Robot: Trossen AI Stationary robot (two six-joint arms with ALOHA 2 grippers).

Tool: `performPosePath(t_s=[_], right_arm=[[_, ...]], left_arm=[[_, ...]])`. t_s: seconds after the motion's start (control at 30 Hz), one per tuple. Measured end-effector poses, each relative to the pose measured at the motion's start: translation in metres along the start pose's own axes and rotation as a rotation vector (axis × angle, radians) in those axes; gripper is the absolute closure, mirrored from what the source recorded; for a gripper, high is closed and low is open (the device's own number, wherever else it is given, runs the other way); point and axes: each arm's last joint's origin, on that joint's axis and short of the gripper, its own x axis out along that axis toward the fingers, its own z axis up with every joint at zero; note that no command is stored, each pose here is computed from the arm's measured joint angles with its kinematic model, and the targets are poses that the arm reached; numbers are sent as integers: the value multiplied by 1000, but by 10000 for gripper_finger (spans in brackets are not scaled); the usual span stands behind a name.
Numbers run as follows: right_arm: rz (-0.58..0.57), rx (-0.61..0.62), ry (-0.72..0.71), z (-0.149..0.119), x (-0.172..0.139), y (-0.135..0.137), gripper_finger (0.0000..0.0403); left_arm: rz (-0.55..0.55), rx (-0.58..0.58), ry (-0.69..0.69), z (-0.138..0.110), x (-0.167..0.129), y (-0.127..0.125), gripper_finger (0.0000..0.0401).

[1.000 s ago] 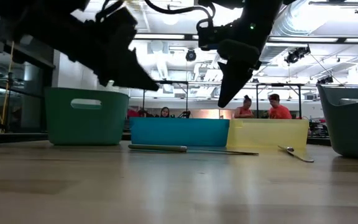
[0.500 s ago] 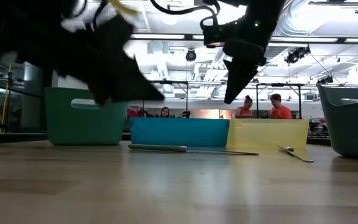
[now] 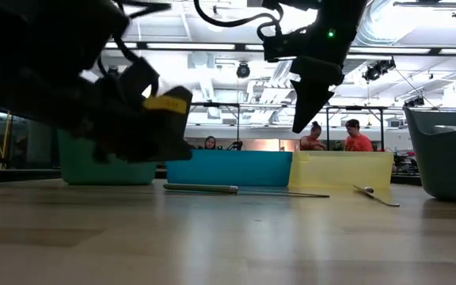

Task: Sort silverware by color (type)
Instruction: Put the green knife into the green bin

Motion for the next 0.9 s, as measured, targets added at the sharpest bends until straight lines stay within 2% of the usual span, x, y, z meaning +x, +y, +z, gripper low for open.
performPosePath(t_s=[0.27,0.73,0.9], right_arm=[[0,15,-2,0,0,0,337],[11,6,4,-2,-2,4,337],[96,-16,43,-5,-4,10,337]], left_arm=[[75,-19,17,-8,5,11,401],[45,-2,144,-15,7,16,401],[67,-20,137,-24,9,18,401]])
